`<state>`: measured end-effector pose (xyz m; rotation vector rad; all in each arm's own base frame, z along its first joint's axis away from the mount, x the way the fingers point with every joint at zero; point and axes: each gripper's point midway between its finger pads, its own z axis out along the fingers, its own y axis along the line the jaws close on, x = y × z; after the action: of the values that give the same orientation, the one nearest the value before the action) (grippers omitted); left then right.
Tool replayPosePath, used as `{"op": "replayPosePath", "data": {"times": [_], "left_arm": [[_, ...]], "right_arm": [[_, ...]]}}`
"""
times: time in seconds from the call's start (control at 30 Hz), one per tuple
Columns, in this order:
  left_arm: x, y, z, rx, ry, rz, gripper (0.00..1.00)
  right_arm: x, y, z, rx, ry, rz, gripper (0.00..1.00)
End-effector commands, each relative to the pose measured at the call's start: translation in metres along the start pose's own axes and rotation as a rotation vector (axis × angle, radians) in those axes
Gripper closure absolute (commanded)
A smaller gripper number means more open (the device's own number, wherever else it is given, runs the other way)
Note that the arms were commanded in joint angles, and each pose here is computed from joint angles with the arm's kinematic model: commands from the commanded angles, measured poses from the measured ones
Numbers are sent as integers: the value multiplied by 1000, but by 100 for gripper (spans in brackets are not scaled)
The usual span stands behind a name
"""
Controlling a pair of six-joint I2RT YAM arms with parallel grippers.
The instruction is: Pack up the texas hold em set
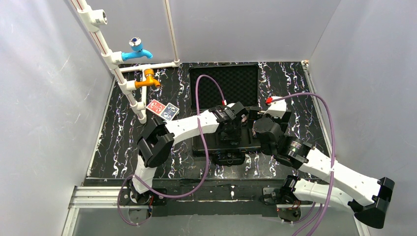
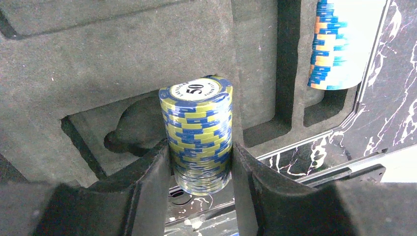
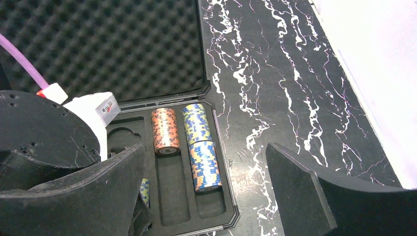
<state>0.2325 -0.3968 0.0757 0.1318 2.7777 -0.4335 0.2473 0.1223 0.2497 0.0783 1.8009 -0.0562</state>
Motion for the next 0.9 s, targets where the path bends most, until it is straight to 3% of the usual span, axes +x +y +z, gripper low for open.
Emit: {"op": "replayPosePath", "data": {"times": [0.0,0.4,0.87], "left_arm": [[-23,-29,-7,79,-83,15,100],[-38,-34,-47,66,-106,-7,100],[-46,-62,-20,127,-101,-37,100]], "right_arm": [[-12,-4,-2,26,-34,45,0],[-14,-7,-3,35,-38,56,0],[-37,-44,-18,109,-125,220,0]]}}
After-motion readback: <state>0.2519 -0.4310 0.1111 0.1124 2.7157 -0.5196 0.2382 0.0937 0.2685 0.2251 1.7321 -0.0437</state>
